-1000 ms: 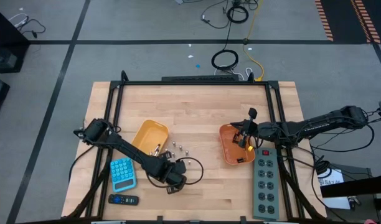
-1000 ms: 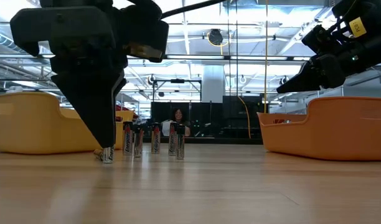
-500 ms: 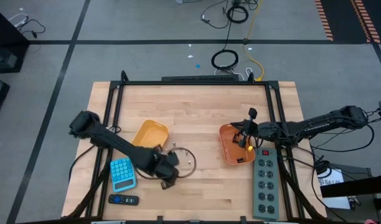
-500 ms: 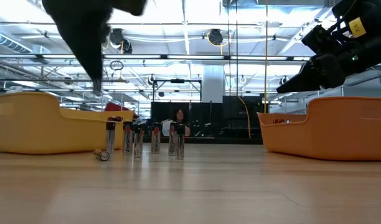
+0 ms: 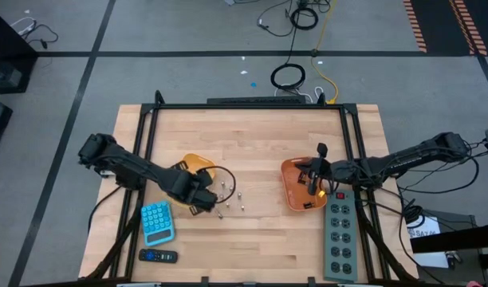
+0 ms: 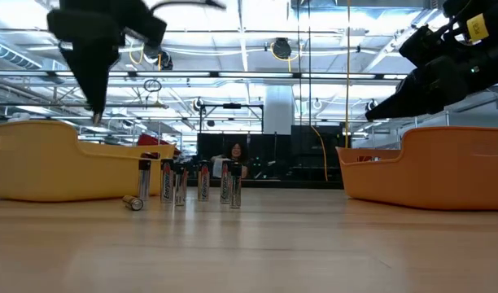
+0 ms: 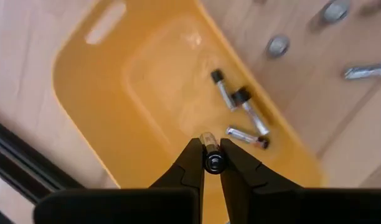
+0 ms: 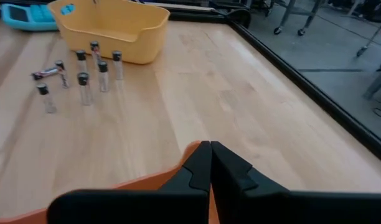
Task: Sort batteries
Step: Put the silver battery into the yellow bin
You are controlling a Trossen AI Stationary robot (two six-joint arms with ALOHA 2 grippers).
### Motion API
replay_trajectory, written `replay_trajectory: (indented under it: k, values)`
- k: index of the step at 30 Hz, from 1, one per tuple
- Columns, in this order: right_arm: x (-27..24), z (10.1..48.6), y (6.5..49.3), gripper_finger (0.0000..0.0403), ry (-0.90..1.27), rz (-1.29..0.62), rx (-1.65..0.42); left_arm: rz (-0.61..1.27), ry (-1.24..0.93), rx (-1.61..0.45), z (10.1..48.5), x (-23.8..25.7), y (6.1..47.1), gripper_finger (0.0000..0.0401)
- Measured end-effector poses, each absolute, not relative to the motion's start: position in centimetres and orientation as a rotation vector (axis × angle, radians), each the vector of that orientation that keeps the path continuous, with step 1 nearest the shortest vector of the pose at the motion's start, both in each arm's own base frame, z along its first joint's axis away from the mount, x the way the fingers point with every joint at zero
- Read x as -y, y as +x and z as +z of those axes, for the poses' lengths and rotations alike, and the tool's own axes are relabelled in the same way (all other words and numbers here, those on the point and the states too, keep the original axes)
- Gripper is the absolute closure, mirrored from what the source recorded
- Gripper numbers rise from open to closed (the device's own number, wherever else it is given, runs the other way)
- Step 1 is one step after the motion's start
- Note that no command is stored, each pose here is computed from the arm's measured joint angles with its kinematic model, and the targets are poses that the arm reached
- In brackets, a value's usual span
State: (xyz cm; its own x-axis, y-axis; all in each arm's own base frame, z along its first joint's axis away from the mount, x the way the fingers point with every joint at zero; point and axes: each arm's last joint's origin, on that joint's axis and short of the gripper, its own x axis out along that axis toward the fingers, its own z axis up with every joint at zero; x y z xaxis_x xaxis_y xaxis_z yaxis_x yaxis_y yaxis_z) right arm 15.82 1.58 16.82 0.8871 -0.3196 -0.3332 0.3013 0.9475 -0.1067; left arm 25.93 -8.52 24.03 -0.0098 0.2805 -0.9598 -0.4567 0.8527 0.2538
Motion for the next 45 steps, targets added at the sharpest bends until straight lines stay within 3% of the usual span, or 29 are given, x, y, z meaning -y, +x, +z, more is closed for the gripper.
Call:
replay_trajectory:
  k: [8, 23, 36, 45]
  values:
    - [-2.4, 17.5, 16.0, 0.0403, -0.018, -0.276, -0.279, 0.51, -0.187, -1.579, 21.4, 7.8, 25.3, 0.0363]
    - [-2.9, 18.1, 16.1, 0.0403, -0.005, -0.243, -0.215, 0.477, -0.188, -1.581, 21.4, 7.8, 25.5, 0.0354]
    - [-3.1, 17.7, 16.6, 0.0403, 0.015, -0.246, -0.218, 0.452, -0.105, -1.597, 21.7, 6.2, 25.9, 0.0273]
    - [-3.7, 17.7, 17.0, 0.0403, 0.07, -0.237, -0.184, 0.316, 0.088, -1.409, 24.1, 6.3, 28.2, 0.0228]
